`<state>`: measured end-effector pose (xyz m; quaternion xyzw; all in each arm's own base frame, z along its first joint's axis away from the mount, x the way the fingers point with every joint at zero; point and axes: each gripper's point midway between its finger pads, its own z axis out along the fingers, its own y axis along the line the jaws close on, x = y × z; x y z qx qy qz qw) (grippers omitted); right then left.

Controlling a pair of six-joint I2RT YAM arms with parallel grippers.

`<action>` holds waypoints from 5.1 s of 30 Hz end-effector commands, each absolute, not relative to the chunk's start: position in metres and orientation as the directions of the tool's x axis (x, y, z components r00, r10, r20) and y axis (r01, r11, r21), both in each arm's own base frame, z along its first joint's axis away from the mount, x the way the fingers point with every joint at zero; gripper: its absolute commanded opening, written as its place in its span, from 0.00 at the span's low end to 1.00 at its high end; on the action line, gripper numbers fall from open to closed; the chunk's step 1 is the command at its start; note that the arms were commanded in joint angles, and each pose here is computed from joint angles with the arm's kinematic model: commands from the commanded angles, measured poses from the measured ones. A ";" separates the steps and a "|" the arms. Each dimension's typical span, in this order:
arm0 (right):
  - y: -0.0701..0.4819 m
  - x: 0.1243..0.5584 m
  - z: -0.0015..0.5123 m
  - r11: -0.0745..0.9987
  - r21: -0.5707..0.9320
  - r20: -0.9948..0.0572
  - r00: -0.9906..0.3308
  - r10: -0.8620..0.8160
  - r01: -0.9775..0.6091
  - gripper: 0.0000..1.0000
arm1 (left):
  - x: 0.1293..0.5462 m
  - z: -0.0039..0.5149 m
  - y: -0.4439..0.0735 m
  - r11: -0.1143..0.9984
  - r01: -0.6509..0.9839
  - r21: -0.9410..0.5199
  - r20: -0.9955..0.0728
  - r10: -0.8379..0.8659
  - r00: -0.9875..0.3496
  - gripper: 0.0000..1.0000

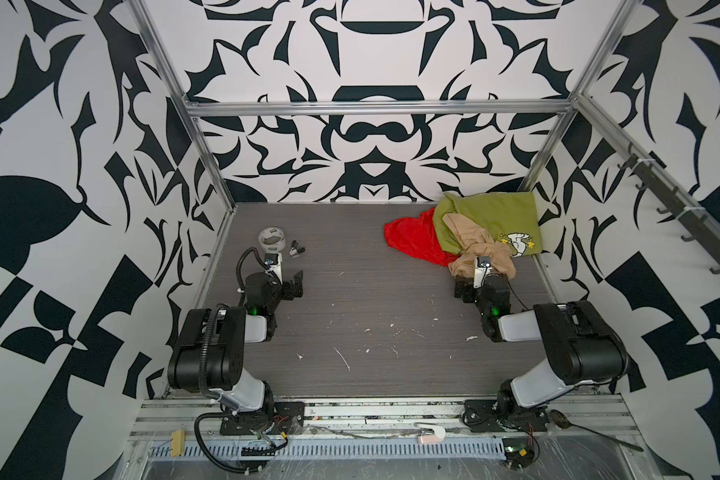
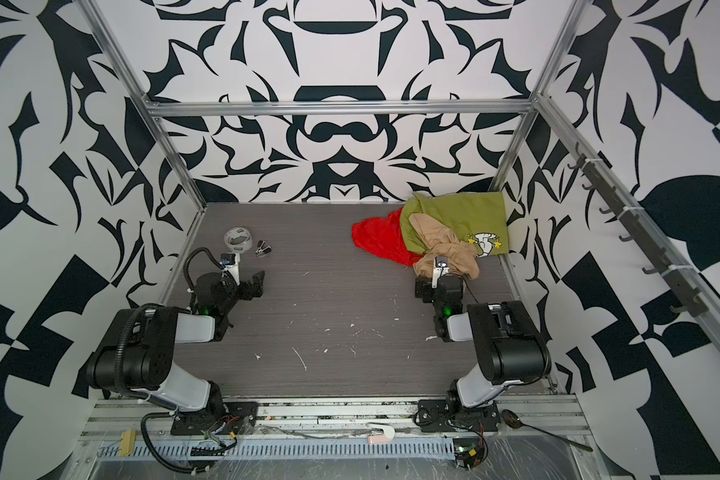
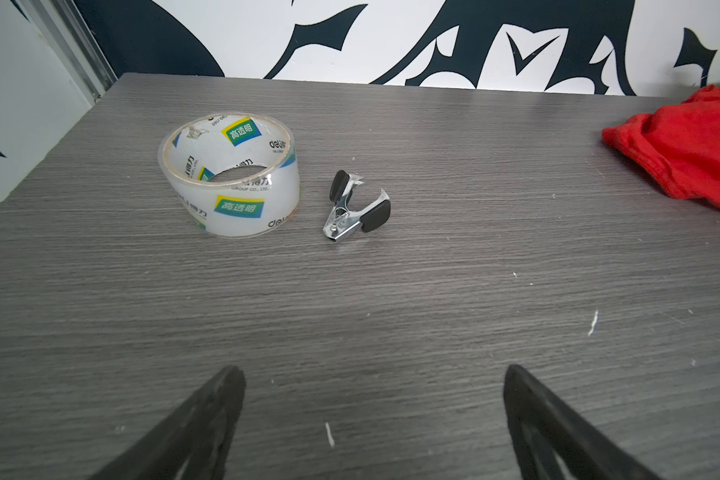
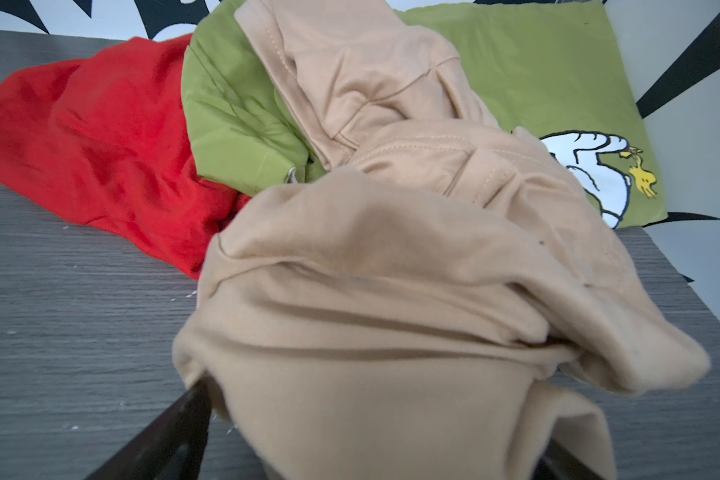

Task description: Pick out a specific cloth from the pile

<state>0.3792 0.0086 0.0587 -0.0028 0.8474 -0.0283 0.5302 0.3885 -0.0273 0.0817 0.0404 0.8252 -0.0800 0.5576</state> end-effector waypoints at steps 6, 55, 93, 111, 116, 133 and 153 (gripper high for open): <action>0.010 0.388 0.079 0.998 -0.050 -0.924 -0.381 -0.035 0.029 0.99 | 0.393 0.087 -0.029 0.982 0.170 -0.080 -0.934 -0.014 -0.357 0.99; 0.008 0.387 0.079 0.998 -0.050 -0.926 -0.376 -0.029 0.044 0.99 | 0.385 0.094 -0.031 0.980 0.185 -0.077 -0.949 -0.015 -0.314 1.00; 0.013 0.407 0.271 0.967 0.233 -0.930 -0.265 0.254 0.108 0.99 | 0.443 0.244 -0.145 0.928 0.094 -0.360 -0.784 -0.246 -0.570 0.99; 0.052 0.458 0.242 0.912 0.410 -0.833 -0.403 0.378 0.008 0.99 | 0.510 0.195 -0.258 0.770 0.306 -0.560 -0.714 -0.262 -0.649 0.98; 0.063 0.462 0.232 0.899 0.437 -0.805 -0.453 0.384 -0.015 0.99 | 0.520 0.172 -0.283 0.722 0.342 -0.602 -0.675 -0.231 -0.700 0.97; 0.102 0.480 0.191 0.870 0.490 -0.726 -0.579 0.371 -0.057 0.99 | 0.547 0.095 -0.343 0.628 0.248 -0.738 -0.490 -0.246 -0.836 0.86; 0.122 0.482 0.184 0.874 0.476 -0.721 -0.612 0.324 -0.097 0.99 | 0.569 0.052 -0.367 0.576 0.153 -0.803 -0.371 -0.282 -0.885 0.78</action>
